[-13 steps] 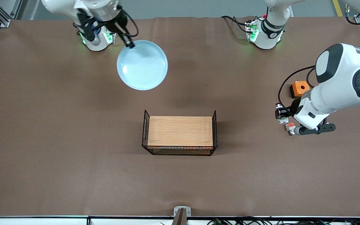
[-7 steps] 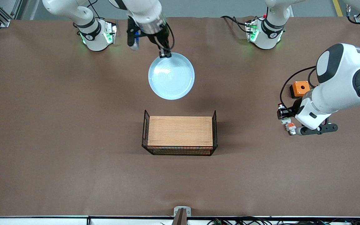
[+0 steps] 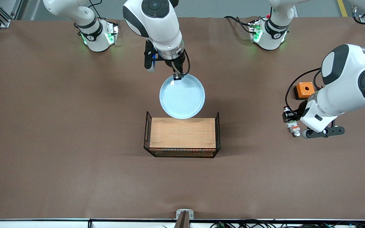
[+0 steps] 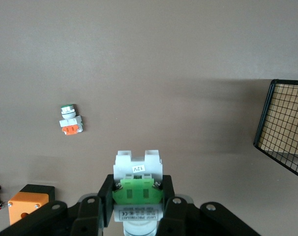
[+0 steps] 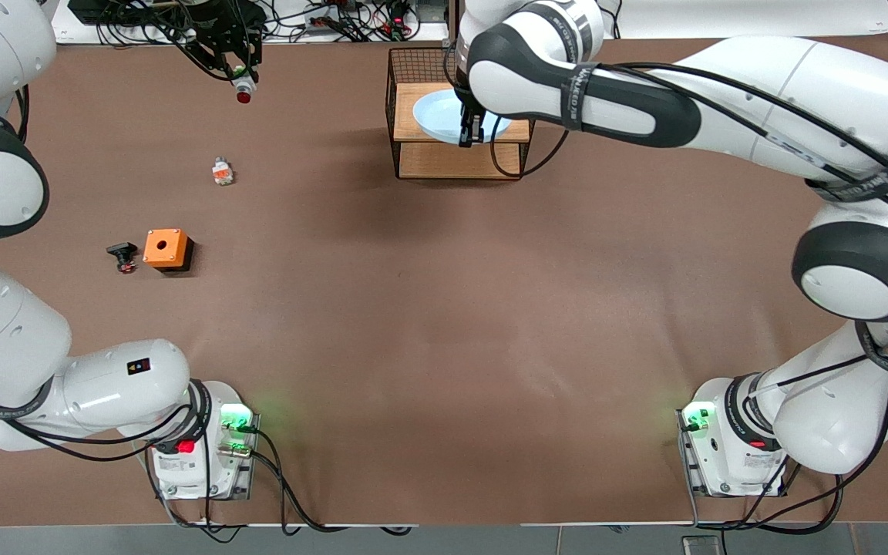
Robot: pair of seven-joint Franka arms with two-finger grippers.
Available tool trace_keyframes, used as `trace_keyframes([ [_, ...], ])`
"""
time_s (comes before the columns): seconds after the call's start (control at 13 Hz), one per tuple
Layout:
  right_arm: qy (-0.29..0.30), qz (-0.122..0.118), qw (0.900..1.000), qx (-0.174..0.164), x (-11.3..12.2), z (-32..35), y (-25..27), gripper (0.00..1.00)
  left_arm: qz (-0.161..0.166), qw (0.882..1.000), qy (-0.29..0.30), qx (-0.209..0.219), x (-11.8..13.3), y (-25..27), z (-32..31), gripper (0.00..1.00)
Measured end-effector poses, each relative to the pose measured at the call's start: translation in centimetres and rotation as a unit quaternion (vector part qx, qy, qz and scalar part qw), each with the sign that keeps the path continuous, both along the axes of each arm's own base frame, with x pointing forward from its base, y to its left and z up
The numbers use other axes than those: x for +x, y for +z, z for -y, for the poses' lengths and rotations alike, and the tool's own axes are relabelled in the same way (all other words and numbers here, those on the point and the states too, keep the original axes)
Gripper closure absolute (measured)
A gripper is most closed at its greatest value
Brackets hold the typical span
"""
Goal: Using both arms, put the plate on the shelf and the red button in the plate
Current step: 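Lower the plate onto the wooden board with the right gripper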
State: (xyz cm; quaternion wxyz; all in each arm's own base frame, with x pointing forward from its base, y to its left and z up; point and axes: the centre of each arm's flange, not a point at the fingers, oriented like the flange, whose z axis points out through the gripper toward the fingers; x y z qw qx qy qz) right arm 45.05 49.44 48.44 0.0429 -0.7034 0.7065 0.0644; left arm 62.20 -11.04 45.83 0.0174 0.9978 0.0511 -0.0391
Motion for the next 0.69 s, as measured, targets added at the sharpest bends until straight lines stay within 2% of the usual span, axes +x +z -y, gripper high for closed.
trace_keyframes([
  [0.15,-0.002,-0.002,1.0,-0.007,1.3,-0.1,-1.5,0.97,0.003,1.0,0.01,-0.001,0.2,0.3,-0.4,0.59],
  [0.38,0.009,0.015,1.0,-0.024,2.9,-0.3,-4.1,0.97,0.009,1.0,0.018,-0.002,0.5,0.9,-0.8,0.59],
  [0.69,0.027,0.029,0.999,-0.02,4.1,-0.8,-6.9,0.97,0.004,1.0,0.018,-0.001,0.4,0.8,-0.8,0.59],
])
